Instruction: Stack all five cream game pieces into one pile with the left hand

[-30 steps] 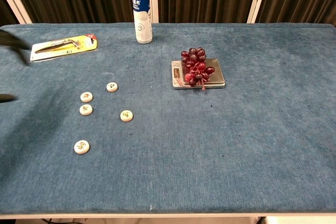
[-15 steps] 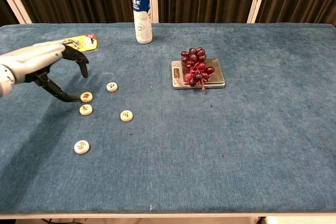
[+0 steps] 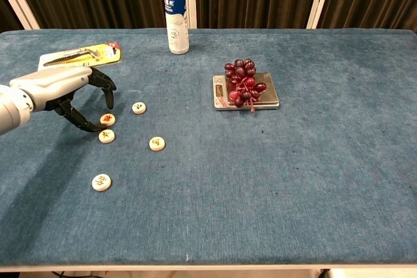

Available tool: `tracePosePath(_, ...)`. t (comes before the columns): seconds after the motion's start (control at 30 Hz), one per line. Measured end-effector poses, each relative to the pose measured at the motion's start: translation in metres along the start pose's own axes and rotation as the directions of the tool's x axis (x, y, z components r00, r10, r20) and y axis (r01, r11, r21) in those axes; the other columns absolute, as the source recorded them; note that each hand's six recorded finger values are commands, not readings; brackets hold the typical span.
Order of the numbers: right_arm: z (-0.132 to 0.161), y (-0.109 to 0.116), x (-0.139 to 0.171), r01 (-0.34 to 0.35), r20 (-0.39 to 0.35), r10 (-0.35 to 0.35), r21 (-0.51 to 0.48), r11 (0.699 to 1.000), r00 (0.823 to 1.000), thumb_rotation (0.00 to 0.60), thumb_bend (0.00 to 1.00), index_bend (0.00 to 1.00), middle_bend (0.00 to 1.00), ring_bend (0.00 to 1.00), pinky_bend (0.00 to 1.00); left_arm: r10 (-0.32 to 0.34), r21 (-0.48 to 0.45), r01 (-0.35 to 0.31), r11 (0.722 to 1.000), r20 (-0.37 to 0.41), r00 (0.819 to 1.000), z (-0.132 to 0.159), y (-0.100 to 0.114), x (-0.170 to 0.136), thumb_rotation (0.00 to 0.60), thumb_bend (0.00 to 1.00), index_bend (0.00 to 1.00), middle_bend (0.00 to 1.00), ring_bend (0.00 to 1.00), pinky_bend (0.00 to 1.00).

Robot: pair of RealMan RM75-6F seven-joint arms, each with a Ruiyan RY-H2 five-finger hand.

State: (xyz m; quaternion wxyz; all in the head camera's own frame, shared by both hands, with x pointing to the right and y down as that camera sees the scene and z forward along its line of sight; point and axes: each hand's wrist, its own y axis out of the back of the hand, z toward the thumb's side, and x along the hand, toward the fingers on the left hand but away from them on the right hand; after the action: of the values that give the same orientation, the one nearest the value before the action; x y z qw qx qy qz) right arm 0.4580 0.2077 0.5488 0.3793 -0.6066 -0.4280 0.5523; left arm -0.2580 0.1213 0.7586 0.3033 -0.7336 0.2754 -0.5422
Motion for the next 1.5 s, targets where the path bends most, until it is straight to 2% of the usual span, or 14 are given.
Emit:
tracePosePath(0.5, -0.002, -0.001, -0.002, -0.004, 0.010, 0.003, 0.002, 1.000, 1.000, 0.600, 0.17, 0.00, 0.05, 0.00, 0.03, -0.017, -0.013, 0.017, 1.000, 0.008, 1.000, 0.003, -0.002, 0.003, 0.600, 0.37, 0.54, 0.17, 0.01, 0.00)
tracePosePath(0.77, -0.001, -0.001, -0.002, 0.000, 0.008, 0.000, -0.001, 1.000, 1.000, 0.600, 0.17, 0.00, 0.05, 0.00, 0.03, 0.022, -0.048, -0.021, 0.999, 0.029, 0.999, 0.013, 0.017, 0.009, 0.600, 0.37, 0.54, 0.17, 0.01, 0.00)
tracePosePath(1.1, -0.005, 0.002, 0.001, 0.008, 0.017, -0.008, -0.009, 1.000, 1.000, 0.600, 0.17, 0.00, 0.05, 0.00, 0.03, -0.018, -0.058, 0.020, 0.998, 0.026, 1.000, 0.036, 0.019, 0.030, 0.600, 0.37, 0.53, 0.15, 0.00, 0.00)
tracePosePath(1.5, -0.009, 0.003, 0.002, 0.014, 0.027, -0.014, -0.006, 1.000, 1.000, 0.600, 0.17, 0.00, 0.05, 0.00, 0.03, -0.047, -0.058, 0.047, 0.997, -0.002, 0.999, 0.042, 0.016, 0.039, 0.600, 0.35, 0.50, 0.14, 0.00, 0.00)
